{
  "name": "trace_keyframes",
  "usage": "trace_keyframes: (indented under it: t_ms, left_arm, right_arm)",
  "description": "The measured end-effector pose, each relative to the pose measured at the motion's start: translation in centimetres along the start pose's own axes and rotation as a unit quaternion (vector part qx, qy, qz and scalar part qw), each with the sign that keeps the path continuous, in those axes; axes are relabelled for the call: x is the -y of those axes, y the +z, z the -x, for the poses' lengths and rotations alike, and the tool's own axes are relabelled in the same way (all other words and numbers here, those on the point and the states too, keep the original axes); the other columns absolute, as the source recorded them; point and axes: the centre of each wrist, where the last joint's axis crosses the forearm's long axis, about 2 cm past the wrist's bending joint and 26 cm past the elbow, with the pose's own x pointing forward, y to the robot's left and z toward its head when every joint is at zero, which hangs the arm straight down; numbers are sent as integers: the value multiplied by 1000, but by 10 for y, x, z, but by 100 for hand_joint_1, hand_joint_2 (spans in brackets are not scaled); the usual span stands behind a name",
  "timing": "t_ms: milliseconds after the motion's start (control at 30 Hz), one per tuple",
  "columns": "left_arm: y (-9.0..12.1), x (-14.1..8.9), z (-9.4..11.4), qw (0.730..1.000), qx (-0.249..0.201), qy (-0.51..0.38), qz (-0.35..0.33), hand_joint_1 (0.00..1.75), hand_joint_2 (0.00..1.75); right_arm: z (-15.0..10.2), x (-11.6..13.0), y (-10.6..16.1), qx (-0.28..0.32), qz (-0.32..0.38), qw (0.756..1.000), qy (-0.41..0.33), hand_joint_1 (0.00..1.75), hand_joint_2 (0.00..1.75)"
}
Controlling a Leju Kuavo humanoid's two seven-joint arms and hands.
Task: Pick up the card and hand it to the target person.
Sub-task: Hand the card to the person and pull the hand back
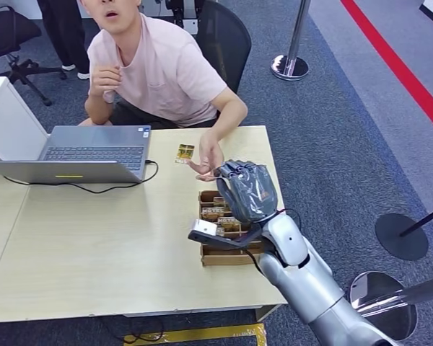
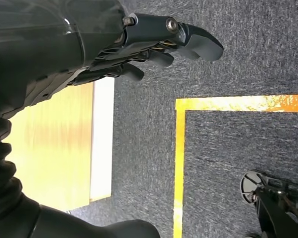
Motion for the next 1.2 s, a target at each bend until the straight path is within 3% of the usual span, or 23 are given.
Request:
trace_keyframes:
  t_ms: [333, 600, 1100, 1200]
  left_arm:
    - [0, -1, -3, 1000, 10, -20, 3, 0, 175]
    - [0, 1, -5, 999, 13, -28, 11, 0, 175]
    - [0, 2, -6, 999, 11, -28, 12, 0, 175]
    - [0, 2, -6, 999, 13, -30, 9, 0, 175]
  right_arm:
    - [-7, -1, -37, -7, -3, 1000, 16, 150, 175]
    - [-4, -7, -44, -16, -37, 999, 37, 150, 175]
    - [-1, -7, -44, -19, -39, 998, 43, 150, 175]
    - [0, -6, -45, -21, -38, 998, 42, 38, 175]
